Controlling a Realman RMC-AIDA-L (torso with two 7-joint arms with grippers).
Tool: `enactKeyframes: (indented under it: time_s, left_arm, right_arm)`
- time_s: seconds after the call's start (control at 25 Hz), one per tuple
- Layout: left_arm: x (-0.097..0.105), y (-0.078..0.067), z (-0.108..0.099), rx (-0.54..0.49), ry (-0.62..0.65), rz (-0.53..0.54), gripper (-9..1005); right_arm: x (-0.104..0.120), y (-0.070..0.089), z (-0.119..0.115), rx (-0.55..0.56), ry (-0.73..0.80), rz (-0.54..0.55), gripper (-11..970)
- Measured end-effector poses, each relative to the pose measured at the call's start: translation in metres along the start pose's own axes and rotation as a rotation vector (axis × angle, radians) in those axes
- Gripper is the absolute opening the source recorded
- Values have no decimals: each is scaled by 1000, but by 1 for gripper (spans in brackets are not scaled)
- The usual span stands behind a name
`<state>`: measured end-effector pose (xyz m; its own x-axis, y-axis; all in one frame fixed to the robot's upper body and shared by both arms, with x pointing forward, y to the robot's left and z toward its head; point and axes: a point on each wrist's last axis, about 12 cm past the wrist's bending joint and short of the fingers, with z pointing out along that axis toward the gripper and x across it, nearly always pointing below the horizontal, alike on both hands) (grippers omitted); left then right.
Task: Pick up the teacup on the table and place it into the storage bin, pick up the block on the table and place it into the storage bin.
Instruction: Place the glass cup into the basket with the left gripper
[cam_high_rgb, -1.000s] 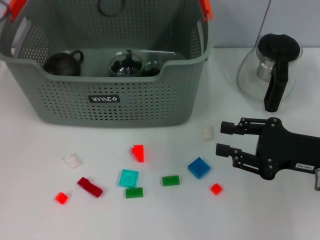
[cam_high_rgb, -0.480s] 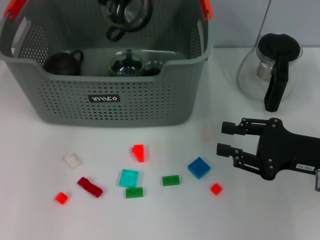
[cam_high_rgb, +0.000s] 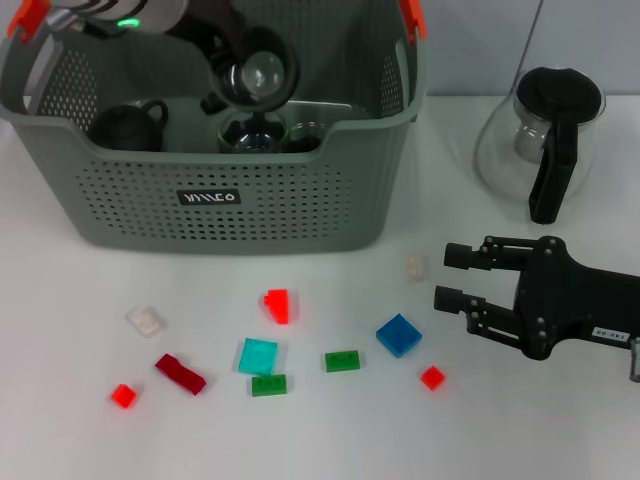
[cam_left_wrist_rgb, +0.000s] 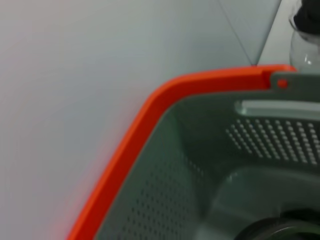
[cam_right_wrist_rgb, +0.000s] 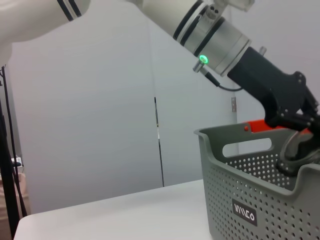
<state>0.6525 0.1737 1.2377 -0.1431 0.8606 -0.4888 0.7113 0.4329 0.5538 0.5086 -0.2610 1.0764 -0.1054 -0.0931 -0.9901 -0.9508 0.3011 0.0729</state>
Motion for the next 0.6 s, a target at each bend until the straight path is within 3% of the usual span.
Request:
enactKeyframes:
  time_s: [0.6]
  left_arm:
    - [13, 0, 21, 50, 70, -33, 79]
  right_arm:
    - [-1, 0, 0, -4, -6, 21, 492]
